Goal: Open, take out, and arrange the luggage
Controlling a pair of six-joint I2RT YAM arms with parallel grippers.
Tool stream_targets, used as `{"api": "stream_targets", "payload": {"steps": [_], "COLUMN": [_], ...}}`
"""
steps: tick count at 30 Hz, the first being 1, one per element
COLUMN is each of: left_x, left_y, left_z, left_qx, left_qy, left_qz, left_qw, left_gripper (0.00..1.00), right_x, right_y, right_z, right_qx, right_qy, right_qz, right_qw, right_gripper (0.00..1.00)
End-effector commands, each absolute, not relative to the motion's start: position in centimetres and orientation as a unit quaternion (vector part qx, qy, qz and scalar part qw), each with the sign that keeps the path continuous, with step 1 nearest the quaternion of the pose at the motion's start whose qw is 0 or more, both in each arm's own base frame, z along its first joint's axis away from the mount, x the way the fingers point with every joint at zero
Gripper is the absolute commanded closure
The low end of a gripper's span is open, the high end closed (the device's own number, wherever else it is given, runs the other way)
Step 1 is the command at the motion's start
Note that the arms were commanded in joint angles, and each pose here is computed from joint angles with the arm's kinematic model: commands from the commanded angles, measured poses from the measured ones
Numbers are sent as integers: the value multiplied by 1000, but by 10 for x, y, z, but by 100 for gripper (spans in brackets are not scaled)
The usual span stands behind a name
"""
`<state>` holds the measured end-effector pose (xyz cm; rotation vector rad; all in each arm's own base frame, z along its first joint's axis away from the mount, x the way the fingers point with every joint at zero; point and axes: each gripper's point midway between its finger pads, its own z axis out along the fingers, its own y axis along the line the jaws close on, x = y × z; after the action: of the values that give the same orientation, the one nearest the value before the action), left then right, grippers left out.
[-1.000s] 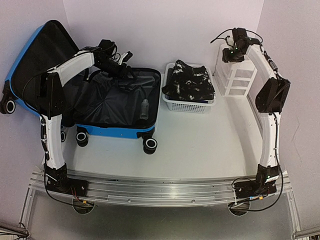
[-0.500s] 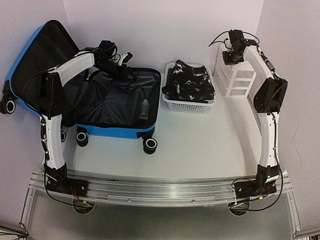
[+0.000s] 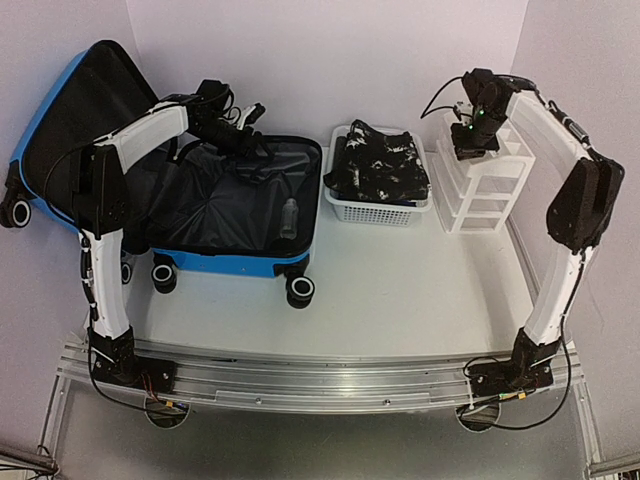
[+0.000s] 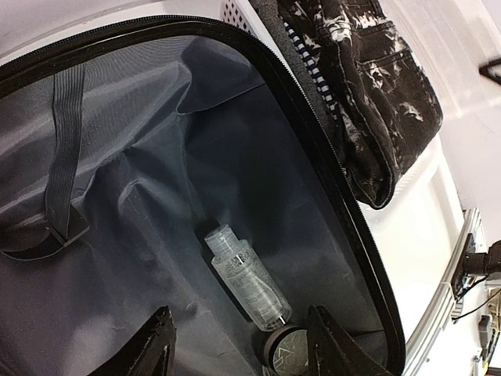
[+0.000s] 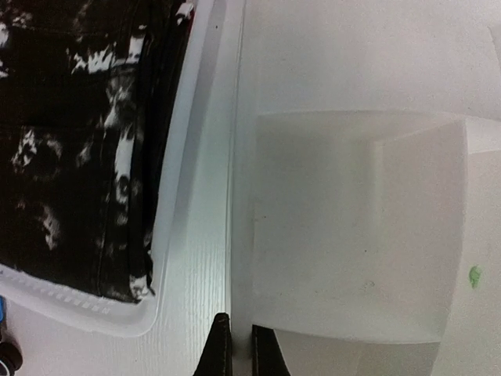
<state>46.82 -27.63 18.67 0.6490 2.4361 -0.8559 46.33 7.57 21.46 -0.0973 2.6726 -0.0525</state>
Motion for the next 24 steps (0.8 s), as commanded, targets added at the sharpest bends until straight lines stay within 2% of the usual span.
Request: {"api": "stream_targets", "payload": {"steps": [1, 7, 11, 18, 24], "left_x": [462, 458, 449, 436, 406], "left_y": [-281, -289, -298, -314, -354], "left_z": [227, 232, 236, 249, 256], "left_qx": [235, 247, 270, 329, 420], "left_qy": [870, 863, 856, 838, 797], "left_qz": [-341, -348, -352, -337, -330], "left_qw": [269, 270, 266, 278, 282], "left_gripper": [44, 44, 43, 41, 42], "right_x": [378, 305, 273, 242, 230], "right_y": [74, 77, 82, 84, 92], "right_z": [227, 223, 227, 217, 209], "right_qx": [7, 41, 50, 24, -33], "right_qy": [984, 992, 993, 996, 995], "right_qz": [-5, 5, 38, 54, 78], "right_qw": [179, 119, 104, 64, 46], "right_gripper": [100, 100, 100, 100, 100]}}
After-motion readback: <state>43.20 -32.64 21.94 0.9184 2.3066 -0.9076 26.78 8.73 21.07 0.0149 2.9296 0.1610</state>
